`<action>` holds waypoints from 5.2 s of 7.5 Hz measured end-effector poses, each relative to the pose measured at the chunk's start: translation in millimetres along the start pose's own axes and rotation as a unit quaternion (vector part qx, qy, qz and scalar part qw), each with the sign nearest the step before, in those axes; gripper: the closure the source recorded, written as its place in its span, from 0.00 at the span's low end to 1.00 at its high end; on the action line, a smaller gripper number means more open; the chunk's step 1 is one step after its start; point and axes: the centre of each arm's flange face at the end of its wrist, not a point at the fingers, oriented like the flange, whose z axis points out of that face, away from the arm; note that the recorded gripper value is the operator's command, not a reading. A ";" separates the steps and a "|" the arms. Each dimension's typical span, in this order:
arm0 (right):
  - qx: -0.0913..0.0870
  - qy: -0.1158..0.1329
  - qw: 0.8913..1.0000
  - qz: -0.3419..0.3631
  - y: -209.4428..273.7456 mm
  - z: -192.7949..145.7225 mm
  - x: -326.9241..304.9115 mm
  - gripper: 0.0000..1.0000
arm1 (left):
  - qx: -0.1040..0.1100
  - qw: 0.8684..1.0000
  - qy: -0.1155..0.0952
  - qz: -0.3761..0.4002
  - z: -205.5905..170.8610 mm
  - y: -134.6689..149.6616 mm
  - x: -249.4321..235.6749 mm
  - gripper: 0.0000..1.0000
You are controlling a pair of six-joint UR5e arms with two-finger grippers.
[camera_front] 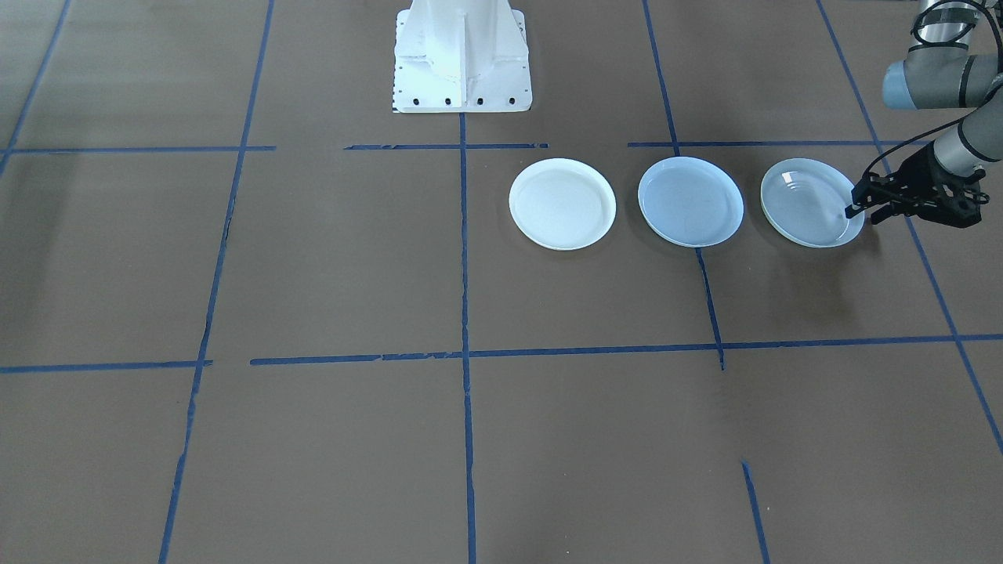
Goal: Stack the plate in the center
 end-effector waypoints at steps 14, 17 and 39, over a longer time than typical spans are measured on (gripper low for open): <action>0.000 0.000 1.000 0.000 0.0 0.0 0.0 0.00 | 0.060 0.984 0.106 -0.129 -66.0 -41.7 74.9 1.00; 0.000 0.000 1.000 0.000 0.0 0.0 0.0 0.00 | 0.050 0.978 0.124 -0.162 -21.2 -30.2 155.0 1.00; 0.000 0.000 1.000 0.000 0.0 0.0 0.0 0.00 | 0.008 0.974 0.119 -0.191 -27.2 -5.9 365.1 0.00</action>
